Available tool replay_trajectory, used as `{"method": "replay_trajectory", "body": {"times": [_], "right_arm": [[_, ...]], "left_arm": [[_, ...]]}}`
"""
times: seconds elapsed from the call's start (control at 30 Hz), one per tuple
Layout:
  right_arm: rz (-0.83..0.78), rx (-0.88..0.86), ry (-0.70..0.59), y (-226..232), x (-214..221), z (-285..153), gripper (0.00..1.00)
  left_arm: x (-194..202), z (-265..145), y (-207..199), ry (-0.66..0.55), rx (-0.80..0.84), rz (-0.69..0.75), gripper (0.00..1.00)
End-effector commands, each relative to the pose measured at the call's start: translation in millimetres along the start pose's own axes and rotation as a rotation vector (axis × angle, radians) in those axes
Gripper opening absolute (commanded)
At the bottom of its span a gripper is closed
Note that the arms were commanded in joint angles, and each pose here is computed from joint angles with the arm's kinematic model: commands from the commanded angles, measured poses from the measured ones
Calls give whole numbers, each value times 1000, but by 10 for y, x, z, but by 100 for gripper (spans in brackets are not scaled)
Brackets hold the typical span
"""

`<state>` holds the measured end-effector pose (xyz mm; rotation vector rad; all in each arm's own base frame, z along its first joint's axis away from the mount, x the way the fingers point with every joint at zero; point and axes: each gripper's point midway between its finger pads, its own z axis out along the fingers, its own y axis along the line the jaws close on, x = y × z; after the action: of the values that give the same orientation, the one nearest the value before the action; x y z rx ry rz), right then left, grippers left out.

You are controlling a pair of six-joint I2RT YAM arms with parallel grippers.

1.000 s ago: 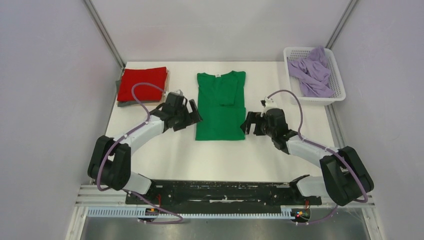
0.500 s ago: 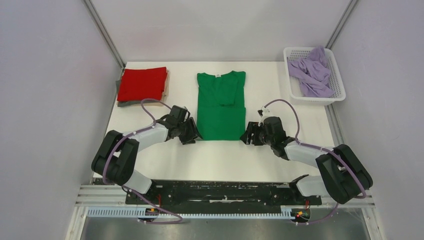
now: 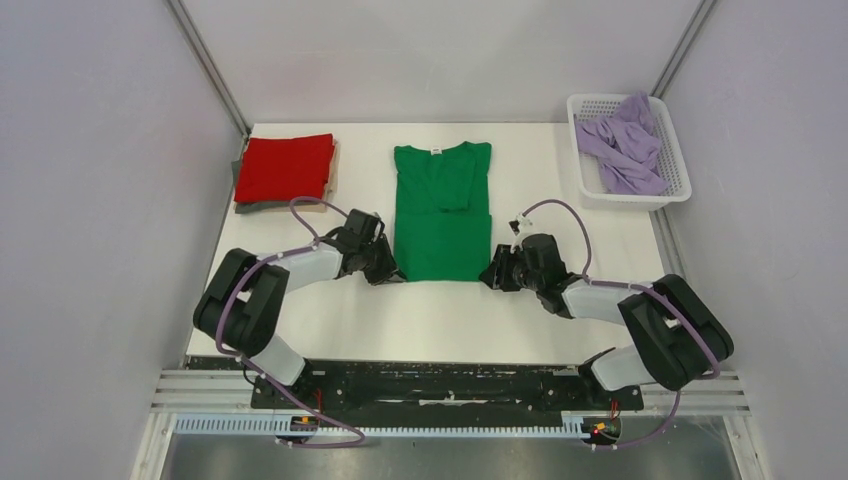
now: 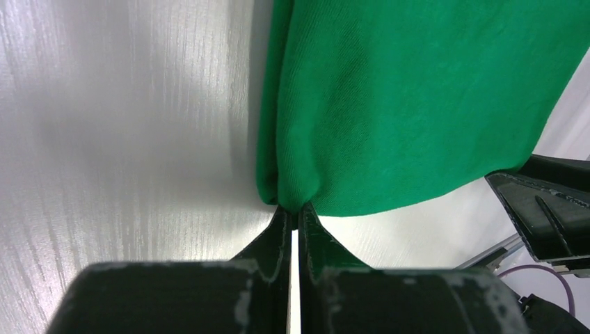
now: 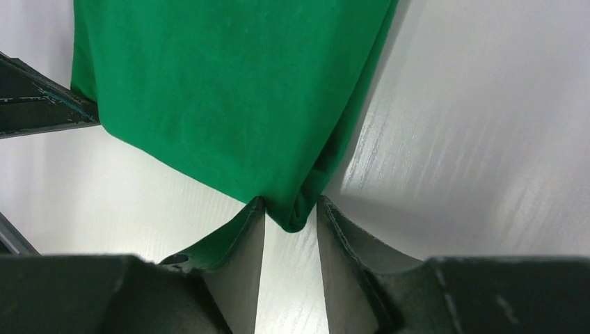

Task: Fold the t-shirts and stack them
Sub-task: Grab one side of the 2/3 rectangular tshirt with both arms, then fold the long partially folded tshirt into a neat square

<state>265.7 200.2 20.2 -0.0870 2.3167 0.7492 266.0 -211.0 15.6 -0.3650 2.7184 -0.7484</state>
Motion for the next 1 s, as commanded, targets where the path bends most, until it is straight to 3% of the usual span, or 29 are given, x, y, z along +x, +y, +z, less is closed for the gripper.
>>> {"method": "replay_trajectory", "body": {"times": [0.0,0.1,0.17,0.2,0.47,0.67,0.87,0.97], "right_arm": [[6,44,71,-103,183,53,32],[4,41,64,-108,177,101,22],[-2,41,70,-117,209,115,4],[-7,32,74,-106,237,102,0],[-135,-33,125,142,572,-367,0],[-107,-141,158,377,926,-835,0],[-105,-248,55,719,589,-1120,0],[-111,-221,-8,774,356,-1169,0]], "left_arm": [[62,95,174,-3,-63,0,2],[62,77,195,-19,-67,2,2],[49,51,207,-37,-74,7,2],[53,29,216,-43,-76,9,2],[429,-371,246,-56,-64,43,2],[893,-940,152,-84,16,73,2],[937,-1423,-372,-123,298,112,2],[801,-1565,-559,-163,319,141,2]]}}
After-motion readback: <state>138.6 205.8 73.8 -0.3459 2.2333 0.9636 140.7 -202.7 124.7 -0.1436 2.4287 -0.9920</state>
